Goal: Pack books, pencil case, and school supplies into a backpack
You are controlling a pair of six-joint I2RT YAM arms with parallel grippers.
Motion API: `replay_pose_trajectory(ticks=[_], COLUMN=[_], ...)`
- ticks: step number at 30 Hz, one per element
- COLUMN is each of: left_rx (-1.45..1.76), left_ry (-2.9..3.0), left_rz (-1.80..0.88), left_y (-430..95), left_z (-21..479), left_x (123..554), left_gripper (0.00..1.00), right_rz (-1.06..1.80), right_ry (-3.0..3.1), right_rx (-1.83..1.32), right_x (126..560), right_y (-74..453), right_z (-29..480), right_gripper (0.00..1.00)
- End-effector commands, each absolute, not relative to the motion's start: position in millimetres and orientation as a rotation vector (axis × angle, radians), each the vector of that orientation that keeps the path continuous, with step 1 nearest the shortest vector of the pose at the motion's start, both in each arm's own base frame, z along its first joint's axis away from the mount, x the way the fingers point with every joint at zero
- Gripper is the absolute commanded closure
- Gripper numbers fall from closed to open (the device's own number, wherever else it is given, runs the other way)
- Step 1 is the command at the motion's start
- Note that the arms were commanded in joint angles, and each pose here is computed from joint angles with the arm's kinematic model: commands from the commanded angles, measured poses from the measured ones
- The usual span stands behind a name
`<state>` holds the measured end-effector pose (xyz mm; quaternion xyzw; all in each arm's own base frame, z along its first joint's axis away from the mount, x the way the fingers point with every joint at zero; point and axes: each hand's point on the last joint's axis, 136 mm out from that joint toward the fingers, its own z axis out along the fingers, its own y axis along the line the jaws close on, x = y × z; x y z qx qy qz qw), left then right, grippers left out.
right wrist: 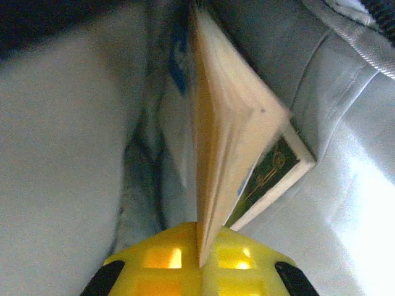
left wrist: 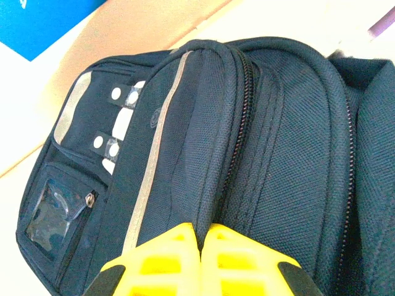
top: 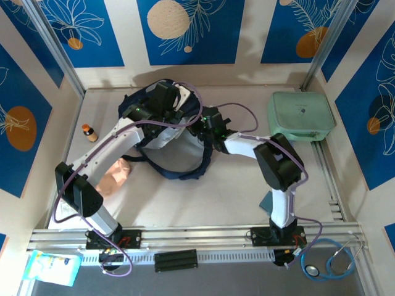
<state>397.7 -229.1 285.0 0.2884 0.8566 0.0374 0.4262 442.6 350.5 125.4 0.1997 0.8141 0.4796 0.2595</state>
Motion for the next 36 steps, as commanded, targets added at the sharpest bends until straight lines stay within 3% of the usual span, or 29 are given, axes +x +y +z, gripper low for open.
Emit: replay_pose_trajectory(ticks=[1, 7, 15, 25, 32, 36], left_rx=[0.608, 0.608, 0.587, 0.566, 0.548, 0.585], left_ry=[1.976, 1.979, 1.972, 1.996, 2.031, 2.071], left_rz=[-0.004, -0.013, -0.038, -0.023, -0.029, -0.038], left_y=[-239.2, -238.1, -236.0, -226.5, -219.8, -218.8], left_z=[347.8, 347.4, 348.4, 340.1, 323.7, 299.6], left_x=[411.0, 411.0, 412.7, 414.0, 415.7, 408.2], left_gripper=[1.0, 1.0, 1.0, 1.0, 1.0, 1.0], right_rz=[1.274, 1.324, 1.373, 1.428, 1.475, 1.248], right_ry=[2.113, 2.18, 2.214, 2.282, 2.291, 2.349], right_rx=[0.606, 0.611, 0.619, 0.604, 0.484, 0.48], right_x=[464.7, 471.7, 470.0, 430.5, 374.2, 337.6], right_y=[364.7, 397.9, 412.0, 384.5, 350.2, 300.3], right_z=[126.6, 111.7, 106.3, 124.2, 145.5, 134.0], right_gripper=[1.0, 1.0, 0.73, 0.26, 0.24, 0.25])
